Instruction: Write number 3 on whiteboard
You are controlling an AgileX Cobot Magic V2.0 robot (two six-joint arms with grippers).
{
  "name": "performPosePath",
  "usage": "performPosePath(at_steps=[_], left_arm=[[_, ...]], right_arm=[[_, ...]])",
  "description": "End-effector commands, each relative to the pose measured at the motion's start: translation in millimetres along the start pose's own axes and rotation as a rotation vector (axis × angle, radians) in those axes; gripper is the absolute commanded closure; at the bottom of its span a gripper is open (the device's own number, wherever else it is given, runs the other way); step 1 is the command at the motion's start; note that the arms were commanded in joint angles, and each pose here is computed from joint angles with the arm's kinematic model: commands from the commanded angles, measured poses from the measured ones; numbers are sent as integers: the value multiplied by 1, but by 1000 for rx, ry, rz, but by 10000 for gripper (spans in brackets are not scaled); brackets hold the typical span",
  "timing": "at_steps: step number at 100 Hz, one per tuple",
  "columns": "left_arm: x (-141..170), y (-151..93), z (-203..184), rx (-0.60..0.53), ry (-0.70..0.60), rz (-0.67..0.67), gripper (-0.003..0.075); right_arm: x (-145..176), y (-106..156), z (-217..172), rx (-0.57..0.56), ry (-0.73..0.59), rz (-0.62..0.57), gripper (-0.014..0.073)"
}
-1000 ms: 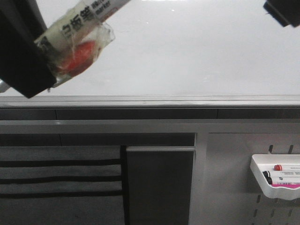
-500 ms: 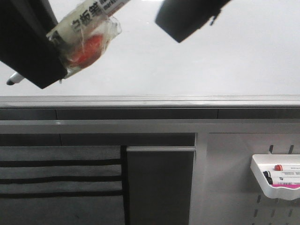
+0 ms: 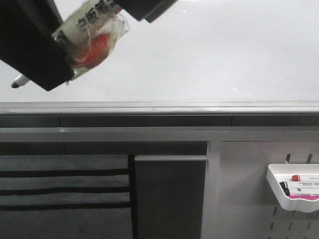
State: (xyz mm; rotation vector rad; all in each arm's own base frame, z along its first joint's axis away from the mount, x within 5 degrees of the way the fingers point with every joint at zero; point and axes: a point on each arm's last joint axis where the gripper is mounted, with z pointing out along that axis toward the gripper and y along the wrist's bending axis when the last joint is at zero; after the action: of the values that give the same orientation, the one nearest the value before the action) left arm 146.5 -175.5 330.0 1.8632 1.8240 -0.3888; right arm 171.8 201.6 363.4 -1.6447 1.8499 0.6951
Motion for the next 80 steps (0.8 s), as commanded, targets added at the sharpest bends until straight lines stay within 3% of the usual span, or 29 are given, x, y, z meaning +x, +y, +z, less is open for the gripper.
performPosePath(at_steps=[1,80], left_arm=[[-11,1,-11,-41,-82,3,741],[-14,1,-12,-46,-117,-13,741]], right_arm=[[-14,5,-14,11,-98,-6,250],[-15,2,-9,14,-100,-7,260]])
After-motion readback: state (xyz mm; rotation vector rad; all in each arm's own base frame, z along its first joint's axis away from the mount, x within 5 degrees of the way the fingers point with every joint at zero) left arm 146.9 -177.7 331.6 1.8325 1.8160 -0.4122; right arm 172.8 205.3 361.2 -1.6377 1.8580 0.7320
